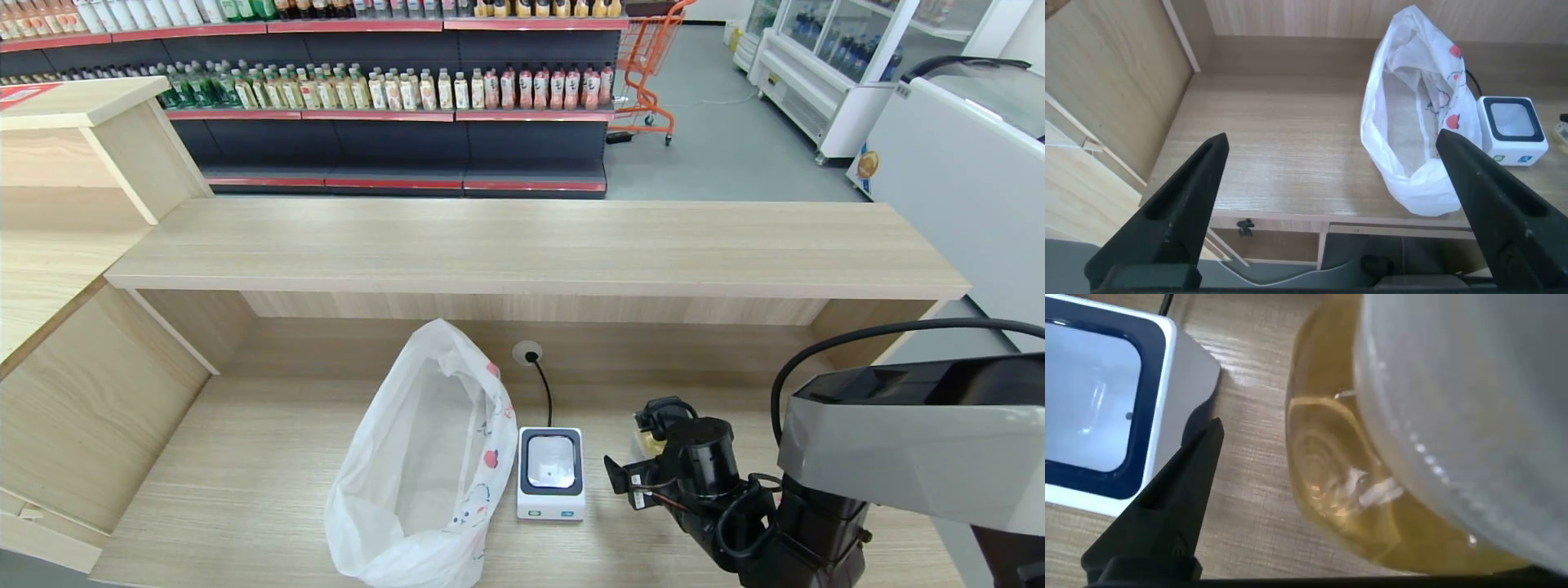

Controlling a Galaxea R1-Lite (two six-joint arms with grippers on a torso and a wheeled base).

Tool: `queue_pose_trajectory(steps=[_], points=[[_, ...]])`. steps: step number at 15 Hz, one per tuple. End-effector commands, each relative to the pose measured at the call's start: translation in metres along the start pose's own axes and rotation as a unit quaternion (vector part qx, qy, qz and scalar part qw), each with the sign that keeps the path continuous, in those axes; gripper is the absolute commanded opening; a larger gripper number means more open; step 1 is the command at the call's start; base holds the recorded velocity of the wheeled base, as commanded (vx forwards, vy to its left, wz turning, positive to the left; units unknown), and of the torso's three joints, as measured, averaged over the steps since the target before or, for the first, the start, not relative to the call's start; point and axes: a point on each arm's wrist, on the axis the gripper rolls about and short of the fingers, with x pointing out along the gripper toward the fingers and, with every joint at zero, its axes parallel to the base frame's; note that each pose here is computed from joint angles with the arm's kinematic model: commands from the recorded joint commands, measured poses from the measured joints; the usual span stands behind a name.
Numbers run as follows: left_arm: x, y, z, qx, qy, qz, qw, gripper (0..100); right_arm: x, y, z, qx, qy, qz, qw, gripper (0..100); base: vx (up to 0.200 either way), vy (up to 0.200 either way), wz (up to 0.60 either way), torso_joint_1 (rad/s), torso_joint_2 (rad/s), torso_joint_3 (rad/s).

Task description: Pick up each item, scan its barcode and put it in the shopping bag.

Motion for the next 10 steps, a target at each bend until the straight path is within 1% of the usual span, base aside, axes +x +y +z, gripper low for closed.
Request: queue_pose_trajectory(steps=[1,7,8,10], points=[[0.000,0.000,0.000,0.000,0.000,0.000,1.0000,100,0.002,0.001,0.002,-0.001,-0.019,0.005,1.000,100,0.000,0.000,0.00,0.000,0.00,0.000],[0.000,0.000,0.000,0.000,0.000,0.000,1.0000,100,0.009,0.002,-0.006,-0.010,-0.028,0.021,0.999,100,0.000,0.000,0.00,0.000,0.00,0.000],[0.000,0.000,0.000,0.000,0.000,0.000,1.0000,100,0.011,0.001,-0.007,-0.018,-0.033,0.025,0.999,0,0.000,0.000,0.00,0.000,0.00,0.000],[0.000,0.000,0.000,0.000,0.000,0.000,1.0000,100,0.012,0.001,-0.006,-0.021,-0.040,0.027,0.999,0,0.000,0.000,0.00,0.000,0.00,0.000]])
